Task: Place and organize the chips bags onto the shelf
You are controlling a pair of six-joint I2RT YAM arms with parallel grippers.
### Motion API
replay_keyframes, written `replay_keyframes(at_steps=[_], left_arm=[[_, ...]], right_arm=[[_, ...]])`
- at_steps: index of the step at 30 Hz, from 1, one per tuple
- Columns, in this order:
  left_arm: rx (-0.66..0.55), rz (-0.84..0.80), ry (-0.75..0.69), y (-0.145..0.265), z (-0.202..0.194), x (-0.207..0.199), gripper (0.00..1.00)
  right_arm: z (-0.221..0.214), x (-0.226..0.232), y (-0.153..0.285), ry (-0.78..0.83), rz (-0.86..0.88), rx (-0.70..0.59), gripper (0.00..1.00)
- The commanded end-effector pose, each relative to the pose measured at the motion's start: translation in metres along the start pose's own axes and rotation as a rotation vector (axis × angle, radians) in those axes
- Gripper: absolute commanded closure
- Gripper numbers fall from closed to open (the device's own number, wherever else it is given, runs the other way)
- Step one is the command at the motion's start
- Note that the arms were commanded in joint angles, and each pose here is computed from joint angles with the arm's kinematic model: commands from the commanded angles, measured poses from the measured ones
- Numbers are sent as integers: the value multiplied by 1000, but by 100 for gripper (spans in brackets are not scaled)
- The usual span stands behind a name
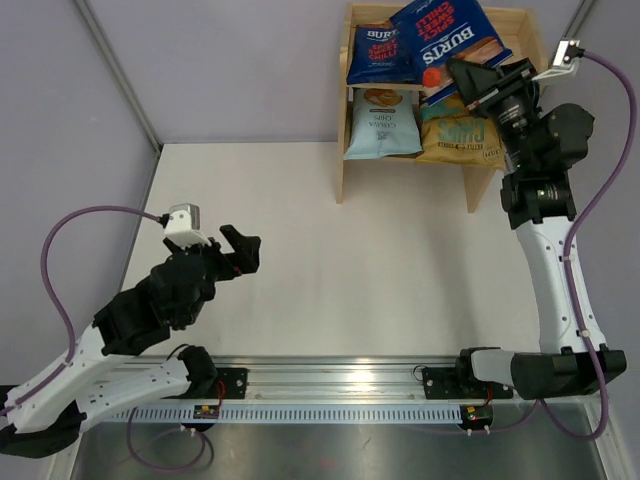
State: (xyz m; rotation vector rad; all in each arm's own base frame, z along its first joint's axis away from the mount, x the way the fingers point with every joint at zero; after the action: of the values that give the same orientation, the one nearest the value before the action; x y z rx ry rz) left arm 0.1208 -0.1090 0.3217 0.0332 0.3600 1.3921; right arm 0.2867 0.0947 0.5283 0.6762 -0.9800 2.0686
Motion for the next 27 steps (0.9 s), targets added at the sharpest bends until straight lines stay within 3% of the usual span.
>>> replay_keyframes(at_steps=[1,8,21,27], left_arm=[[96,-51,-187,25,14,15,1],[150,-70,-317,37,-5,37,1],[50,-19,-219,47,-20,64,1],[49,-16,-199,49,-22,66,1]], right_arm=[[33,-19,-13,-167,-102,-111,100],[70,-69,-34,-321,-214,-257,100],[89,-124,-47,-500,-365,-463,100],[92,-142,-43,-474,-449,-555,100]])
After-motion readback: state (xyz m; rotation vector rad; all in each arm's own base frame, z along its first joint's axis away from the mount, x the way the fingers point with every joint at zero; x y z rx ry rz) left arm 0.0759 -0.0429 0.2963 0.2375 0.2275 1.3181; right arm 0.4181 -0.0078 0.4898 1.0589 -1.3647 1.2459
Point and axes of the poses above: each gripper's point midway between its finger pads, its own y axis back along the fingers, its own x axis along the line the jaws close on, z = x × y, the point moved 9 cm from there along y, back along the fingers, and after that the axes turned 12 degrees about -y, right-handed, at the moved point
